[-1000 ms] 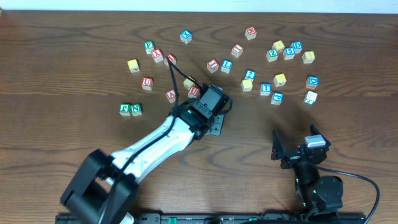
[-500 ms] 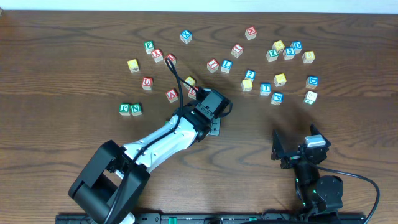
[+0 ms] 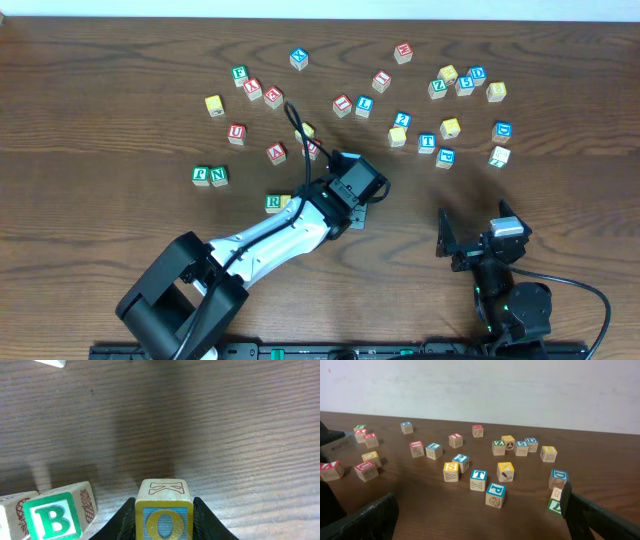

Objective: Spell out ROBOT
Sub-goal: 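Carry the yellow O block toward the right of the B block, then lower the yellow O block beside the B block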

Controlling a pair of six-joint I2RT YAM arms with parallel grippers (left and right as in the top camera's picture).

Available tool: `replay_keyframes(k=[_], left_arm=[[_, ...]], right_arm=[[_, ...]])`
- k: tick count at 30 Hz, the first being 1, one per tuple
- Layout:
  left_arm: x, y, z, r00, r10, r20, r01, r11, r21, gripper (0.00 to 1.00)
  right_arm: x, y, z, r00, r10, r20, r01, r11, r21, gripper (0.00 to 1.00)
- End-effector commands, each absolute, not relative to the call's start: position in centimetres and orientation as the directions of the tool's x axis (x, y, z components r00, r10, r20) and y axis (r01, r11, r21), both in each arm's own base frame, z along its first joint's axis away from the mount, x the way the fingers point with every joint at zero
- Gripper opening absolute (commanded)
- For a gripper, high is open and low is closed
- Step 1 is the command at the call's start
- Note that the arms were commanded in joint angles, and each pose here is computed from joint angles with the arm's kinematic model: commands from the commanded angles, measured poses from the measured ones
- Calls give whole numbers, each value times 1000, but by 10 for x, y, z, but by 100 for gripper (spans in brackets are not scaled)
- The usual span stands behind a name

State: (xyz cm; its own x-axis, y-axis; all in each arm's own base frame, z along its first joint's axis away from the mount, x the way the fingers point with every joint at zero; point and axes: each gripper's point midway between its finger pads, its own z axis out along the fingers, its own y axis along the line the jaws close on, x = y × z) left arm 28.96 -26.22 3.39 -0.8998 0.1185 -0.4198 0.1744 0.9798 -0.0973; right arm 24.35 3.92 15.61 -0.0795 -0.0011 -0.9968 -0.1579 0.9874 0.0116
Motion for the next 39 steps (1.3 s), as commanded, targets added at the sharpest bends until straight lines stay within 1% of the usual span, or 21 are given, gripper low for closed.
replay_keyframes(k=[1, 6, 11, 18, 24, 39], left_arm=[[288, -250, 20, -898, 90, -431, 132, 989, -70, 7], [289, -250, 18, -895, 88, -436, 133, 988, -74, 7], [292, -239, 16, -883, 87, -461, 111, 994, -24, 7], [295, -236, 17, -876, 81, -475, 97, 995, -9, 7], [299, -228, 15, -881, 62, -469, 73, 997, -6, 7], [294, -226, 10, -898, 53, -437, 66, 998, -14, 7]], right_arm=[[244, 36, 155, -83, 9, -996, -140, 990, 21, 99], [244, 36, 155, -83, 9, -996, -140, 990, 21, 99], [244, 36, 155, -84, 9, -996, -140, 990, 21, 99], [244, 36, 155, -85, 9, -996, -140, 990, 21, 99], [244, 36, 155, -85, 9, -996, -140, 990, 21, 99], [244, 36, 155, -85, 9, -996, -140, 990, 21, 99]])
